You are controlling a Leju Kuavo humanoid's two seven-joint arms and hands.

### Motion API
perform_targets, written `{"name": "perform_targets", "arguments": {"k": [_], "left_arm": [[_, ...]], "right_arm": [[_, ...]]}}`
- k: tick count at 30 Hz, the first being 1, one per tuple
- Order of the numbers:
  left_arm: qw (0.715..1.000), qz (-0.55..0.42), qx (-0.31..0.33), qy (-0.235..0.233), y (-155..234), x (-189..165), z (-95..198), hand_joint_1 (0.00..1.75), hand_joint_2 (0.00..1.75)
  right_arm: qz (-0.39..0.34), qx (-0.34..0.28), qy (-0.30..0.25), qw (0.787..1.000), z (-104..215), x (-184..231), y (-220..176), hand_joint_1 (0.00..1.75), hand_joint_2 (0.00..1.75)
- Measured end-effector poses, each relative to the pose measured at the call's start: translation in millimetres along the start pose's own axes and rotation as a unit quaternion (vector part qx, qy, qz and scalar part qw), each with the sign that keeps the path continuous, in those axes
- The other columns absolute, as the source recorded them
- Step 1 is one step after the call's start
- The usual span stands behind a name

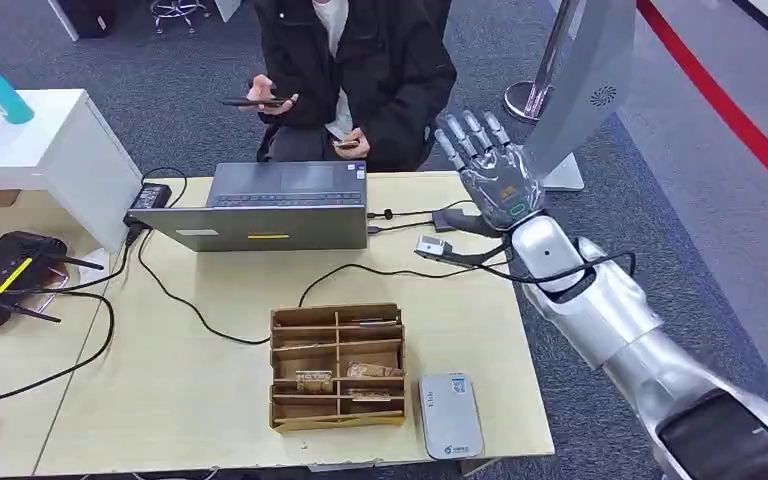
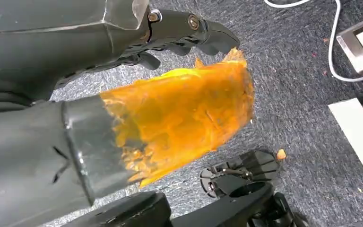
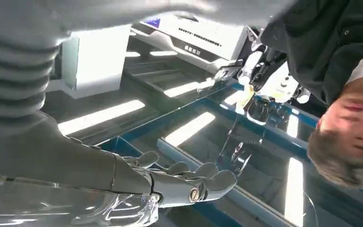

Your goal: Pass the card to the sensor for recognition and then transmit it.

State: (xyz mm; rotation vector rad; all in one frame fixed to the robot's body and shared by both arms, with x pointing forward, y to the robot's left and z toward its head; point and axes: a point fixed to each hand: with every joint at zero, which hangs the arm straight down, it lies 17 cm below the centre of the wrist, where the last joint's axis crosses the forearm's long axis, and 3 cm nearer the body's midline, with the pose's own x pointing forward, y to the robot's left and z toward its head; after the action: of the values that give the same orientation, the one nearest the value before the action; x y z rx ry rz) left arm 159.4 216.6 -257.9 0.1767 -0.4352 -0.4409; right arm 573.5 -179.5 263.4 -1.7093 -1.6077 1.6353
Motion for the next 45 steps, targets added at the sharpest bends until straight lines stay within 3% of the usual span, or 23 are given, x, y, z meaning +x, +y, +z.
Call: {"name": "perform_targets", "arguments": {"k": [17,25,34,40,45], "left_arm": [[1.000,0.000,0.003,0.000,1,0,0,0.00,0.00],[1.000,0.004,0.007,-0.004,3,-3,0,0.00,0.00],[0.999,0.027,0.019,-0.002,6,-18,3,0.00,0.00],[0.999,0.041,0.024,0.003,5,-29,5,0.00,0.00],[0.999,0.047,0.026,0.006,6,-33,6,0.00,0.00]], "right_arm": [[-0.018,-0.009,0.004,1.000,4,1,-4,0.00,0.00],[-0.088,-0.093,-0.014,0.992,27,32,-54,0.00,0.00],[-0.261,-0.227,0.000,0.938,80,46,-146,0.00,0.00],[-0.347,-0.257,-0.002,0.902,116,54,-173,0.00,0.00],[-0.365,-0.268,0.003,0.891,129,53,-183,0.00,0.00]]}}
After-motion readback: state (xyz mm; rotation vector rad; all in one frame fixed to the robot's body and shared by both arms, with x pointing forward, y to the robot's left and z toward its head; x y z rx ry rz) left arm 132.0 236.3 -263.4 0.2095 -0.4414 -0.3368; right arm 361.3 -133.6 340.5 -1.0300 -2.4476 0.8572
